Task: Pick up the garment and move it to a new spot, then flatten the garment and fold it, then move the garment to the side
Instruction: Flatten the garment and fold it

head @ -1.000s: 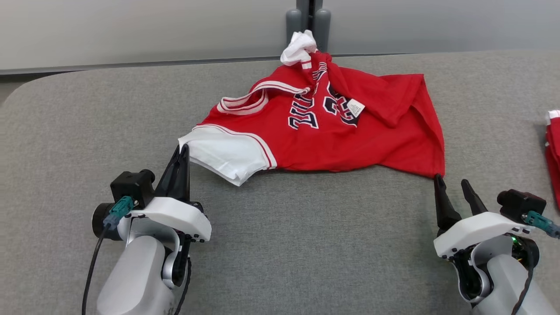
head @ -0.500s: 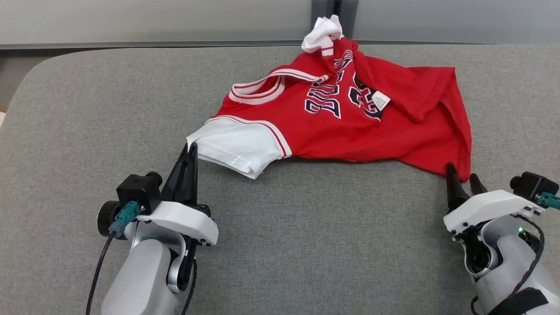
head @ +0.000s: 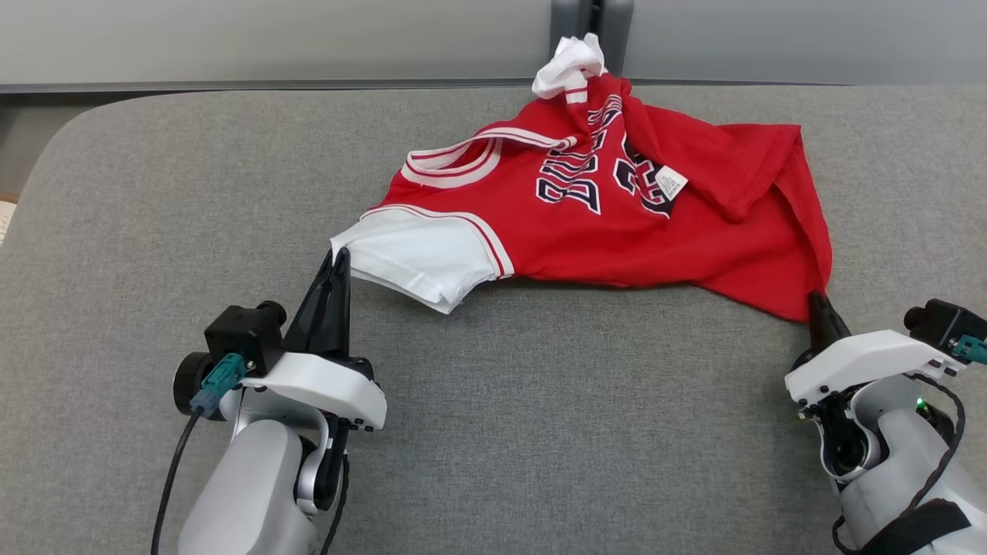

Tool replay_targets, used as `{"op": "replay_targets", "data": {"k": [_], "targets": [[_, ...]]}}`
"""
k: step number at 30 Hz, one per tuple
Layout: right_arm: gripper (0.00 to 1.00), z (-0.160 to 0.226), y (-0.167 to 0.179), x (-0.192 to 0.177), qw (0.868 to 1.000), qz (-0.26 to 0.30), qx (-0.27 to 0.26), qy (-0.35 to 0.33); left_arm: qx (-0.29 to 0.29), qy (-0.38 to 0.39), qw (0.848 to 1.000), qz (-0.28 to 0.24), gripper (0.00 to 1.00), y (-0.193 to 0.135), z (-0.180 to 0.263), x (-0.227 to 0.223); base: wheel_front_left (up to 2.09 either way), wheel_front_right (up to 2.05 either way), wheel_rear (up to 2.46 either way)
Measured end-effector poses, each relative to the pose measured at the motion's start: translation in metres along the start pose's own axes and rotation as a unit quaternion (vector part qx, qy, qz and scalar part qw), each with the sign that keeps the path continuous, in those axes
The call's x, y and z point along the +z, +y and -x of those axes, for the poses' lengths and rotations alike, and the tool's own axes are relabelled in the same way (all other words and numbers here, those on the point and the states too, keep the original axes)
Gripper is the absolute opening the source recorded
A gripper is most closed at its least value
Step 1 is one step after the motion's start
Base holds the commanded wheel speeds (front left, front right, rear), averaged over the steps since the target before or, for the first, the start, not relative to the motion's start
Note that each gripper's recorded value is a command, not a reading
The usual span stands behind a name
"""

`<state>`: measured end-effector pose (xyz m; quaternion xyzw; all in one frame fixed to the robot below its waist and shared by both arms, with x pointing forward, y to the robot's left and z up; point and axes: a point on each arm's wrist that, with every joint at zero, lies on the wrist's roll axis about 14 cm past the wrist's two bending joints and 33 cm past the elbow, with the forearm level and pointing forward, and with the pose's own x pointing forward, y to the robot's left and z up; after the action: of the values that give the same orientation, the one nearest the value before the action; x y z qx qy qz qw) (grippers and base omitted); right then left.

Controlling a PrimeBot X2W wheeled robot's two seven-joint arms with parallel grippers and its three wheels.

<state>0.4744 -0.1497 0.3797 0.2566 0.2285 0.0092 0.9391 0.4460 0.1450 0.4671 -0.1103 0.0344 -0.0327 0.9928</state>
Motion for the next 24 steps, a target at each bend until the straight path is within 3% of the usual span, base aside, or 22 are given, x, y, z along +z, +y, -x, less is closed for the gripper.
{"op": "replay_targets", "data": {"k": [6, 12, 19, 20, 24], "targets": [[0.00, 0.009, 0.017, 0.038, 0.997, 0.027, 0.036, -0.063, 0.004, -0.033, 0.999, 0.020, 0.00, 0.001, 0.004, 0.023, 0.00, 0.00, 0.00], [0.00, 0.031, 0.057, 0.097, 0.984, 0.024, 0.109, -0.142, -0.014, -0.108, 0.990, 0.087, 0.00, -0.007, 0.005, 0.075, 0.00, 0.00, 0.00], [0.00, 0.092, 0.118, 0.184, 0.943, 0.012, 0.219, -0.249, -0.074, -0.228, 0.955, 0.176, 0.00, -0.030, 0.017, 0.177, 0.00, 0.00, 0.00], [0.00, 0.092, 0.118, 0.184, 0.943, 0.012, 0.219, -0.249, -0.074, -0.228, 0.955, 0.176, 0.00, -0.030, 0.017, 0.177, 0.00, 0.00, 0.00], [0.00, 0.138, 0.140, 0.235, 0.912, 0.023, 0.256, -0.321, -0.129, -0.282, 0.925, 0.221, 0.00, -0.055, 0.036, 0.241, 0.00, 0.00, 0.00]]}}
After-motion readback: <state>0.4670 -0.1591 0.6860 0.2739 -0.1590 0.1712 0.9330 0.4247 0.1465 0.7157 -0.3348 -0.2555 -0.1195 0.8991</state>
